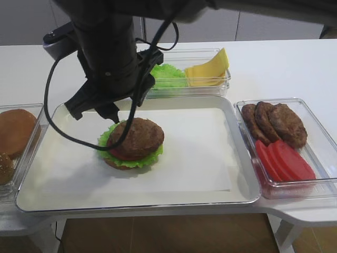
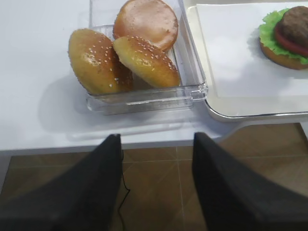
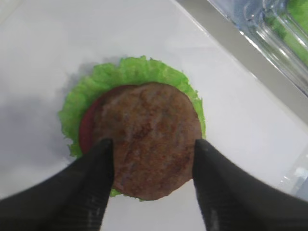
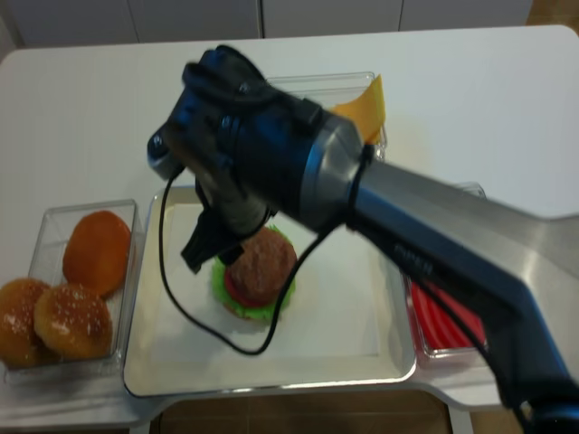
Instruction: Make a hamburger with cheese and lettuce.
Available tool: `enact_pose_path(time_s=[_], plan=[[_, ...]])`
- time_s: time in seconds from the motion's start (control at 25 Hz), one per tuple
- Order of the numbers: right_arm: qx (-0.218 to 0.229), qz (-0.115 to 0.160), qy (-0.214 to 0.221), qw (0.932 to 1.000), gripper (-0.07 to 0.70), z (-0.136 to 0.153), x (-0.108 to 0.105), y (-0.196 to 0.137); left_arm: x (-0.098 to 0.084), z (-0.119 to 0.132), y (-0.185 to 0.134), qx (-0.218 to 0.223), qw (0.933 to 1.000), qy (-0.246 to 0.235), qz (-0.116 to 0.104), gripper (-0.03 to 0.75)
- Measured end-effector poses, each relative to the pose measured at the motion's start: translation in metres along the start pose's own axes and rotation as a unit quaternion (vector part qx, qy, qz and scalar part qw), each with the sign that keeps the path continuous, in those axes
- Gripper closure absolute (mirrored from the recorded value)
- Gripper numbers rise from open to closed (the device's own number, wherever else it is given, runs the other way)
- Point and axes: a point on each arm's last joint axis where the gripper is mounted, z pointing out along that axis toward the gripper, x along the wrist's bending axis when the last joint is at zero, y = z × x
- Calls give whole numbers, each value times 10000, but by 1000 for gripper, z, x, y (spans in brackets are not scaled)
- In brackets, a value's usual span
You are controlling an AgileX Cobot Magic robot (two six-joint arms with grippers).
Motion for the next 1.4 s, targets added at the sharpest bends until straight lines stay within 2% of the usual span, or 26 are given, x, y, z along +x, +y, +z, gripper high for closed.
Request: enact_pose_path(time_s=[0.2,0.4,0.56,0.8,1.0,1.12,1.24,1.4], plan=[[-5,690,291,9972,200,-8,-42,1,0,0,0,0,10000,0,0,358],[-161,1408,379,9892,196,-25,-103,-4,0,0,0,0,10000,0,0,358],[-132,1773,232,9838,196,-32,-141,-20,0,0,0,0,10000,0,0,358],[161,2185,35,9757,196,-38,-189,-66,0,0,0,0,10000,0,0,358],[307,2807,66,9593,196,-47,-227,-109,0,0,0,0,10000,0,0,358],[360,3223,122,9459,196,-50,-245,-131,0,0,0,0,10000,0,0,358],[392,3542,58,9343,196,-55,-258,-153,0,0,0,0,10000,0,0,358],[391,3831,-42,9229,196,-66,-263,-178,0,0,0,0,10000,0,0,358]])
